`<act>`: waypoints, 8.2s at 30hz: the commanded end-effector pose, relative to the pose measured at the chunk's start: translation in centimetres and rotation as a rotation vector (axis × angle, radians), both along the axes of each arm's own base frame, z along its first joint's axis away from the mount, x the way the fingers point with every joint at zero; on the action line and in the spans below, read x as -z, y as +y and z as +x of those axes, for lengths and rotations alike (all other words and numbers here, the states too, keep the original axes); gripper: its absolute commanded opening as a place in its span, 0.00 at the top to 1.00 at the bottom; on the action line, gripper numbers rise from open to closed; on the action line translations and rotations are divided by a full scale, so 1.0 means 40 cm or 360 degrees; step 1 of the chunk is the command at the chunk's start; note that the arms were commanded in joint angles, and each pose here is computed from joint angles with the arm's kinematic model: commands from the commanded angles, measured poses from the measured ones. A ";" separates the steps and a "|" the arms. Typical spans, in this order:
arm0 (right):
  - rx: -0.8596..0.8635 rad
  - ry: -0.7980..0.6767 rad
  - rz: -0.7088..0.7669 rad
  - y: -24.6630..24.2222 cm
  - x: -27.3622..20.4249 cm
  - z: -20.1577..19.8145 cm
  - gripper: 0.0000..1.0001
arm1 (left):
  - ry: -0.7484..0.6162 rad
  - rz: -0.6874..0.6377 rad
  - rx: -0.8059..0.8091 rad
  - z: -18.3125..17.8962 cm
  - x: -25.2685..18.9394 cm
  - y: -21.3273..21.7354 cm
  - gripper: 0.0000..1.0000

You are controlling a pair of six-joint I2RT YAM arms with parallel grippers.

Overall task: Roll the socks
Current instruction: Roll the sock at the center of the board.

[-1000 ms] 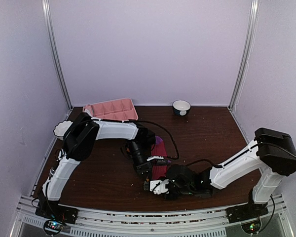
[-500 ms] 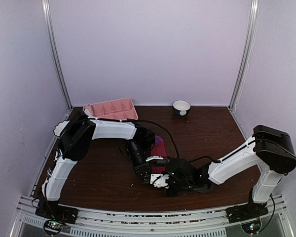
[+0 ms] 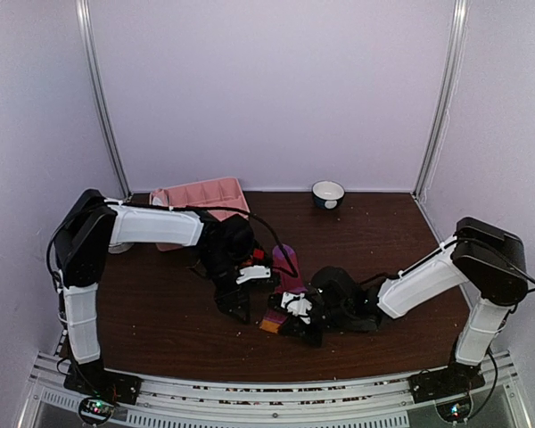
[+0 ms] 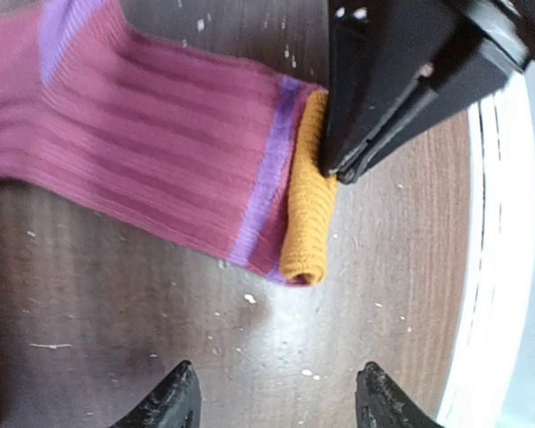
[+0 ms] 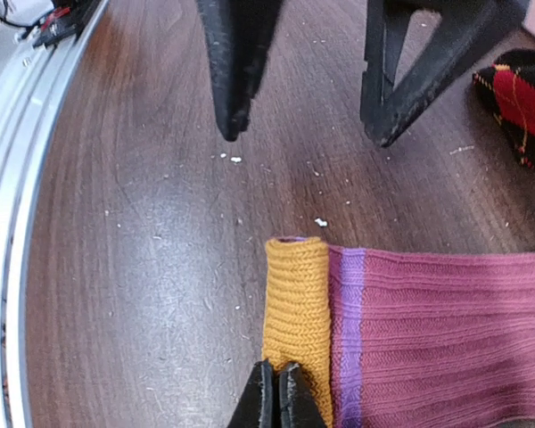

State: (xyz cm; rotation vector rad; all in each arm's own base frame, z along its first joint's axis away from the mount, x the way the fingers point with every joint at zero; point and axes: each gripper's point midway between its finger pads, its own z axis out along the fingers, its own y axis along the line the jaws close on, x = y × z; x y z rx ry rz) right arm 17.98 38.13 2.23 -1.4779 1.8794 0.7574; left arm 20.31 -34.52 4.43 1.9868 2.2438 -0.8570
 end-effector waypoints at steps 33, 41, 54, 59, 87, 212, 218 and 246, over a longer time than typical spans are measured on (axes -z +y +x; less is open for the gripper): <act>0.0447 0.1177 0.0009 -0.136 0.126 -0.004 1.00 | -0.0815 -0.0378 0.0664 -0.045 0.027 -0.166 0.57; 0.0449 0.1199 0.0029 -0.130 0.123 -0.001 1.00 | -0.0945 -0.0382 0.0629 -0.035 0.013 -0.174 0.40; 0.0445 0.1206 -0.0023 -0.137 0.128 -0.005 1.00 | -0.0802 -0.0457 0.0770 -0.109 -0.009 -0.148 0.51; 0.0445 0.1209 -0.0030 -0.140 0.126 -0.010 1.00 | -0.0781 -0.0399 0.0742 -0.088 0.046 -0.150 0.54; 0.0417 0.1225 -0.0009 -0.130 0.109 -0.008 1.00 | -0.0948 -0.0112 0.0596 0.014 0.137 -0.152 0.83; 0.0123 0.0177 -0.0405 -0.109 0.143 -0.080 1.00 | -0.0092 -0.0092 0.0067 0.022 0.013 -0.015 0.40; 0.0244 0.0468 -0.0294 -0.113 0.143 -0.053 1.00 | -0.0238 -0.0362 0.0205 -0.026 -0.048 -0.011 0.43; 0.0530 0.1069 -0.0357 -0.185 0.220 -0.015 1.00 | -0.0718 -0.0301 0.0473 -0.013 0.053 -0.116 0.66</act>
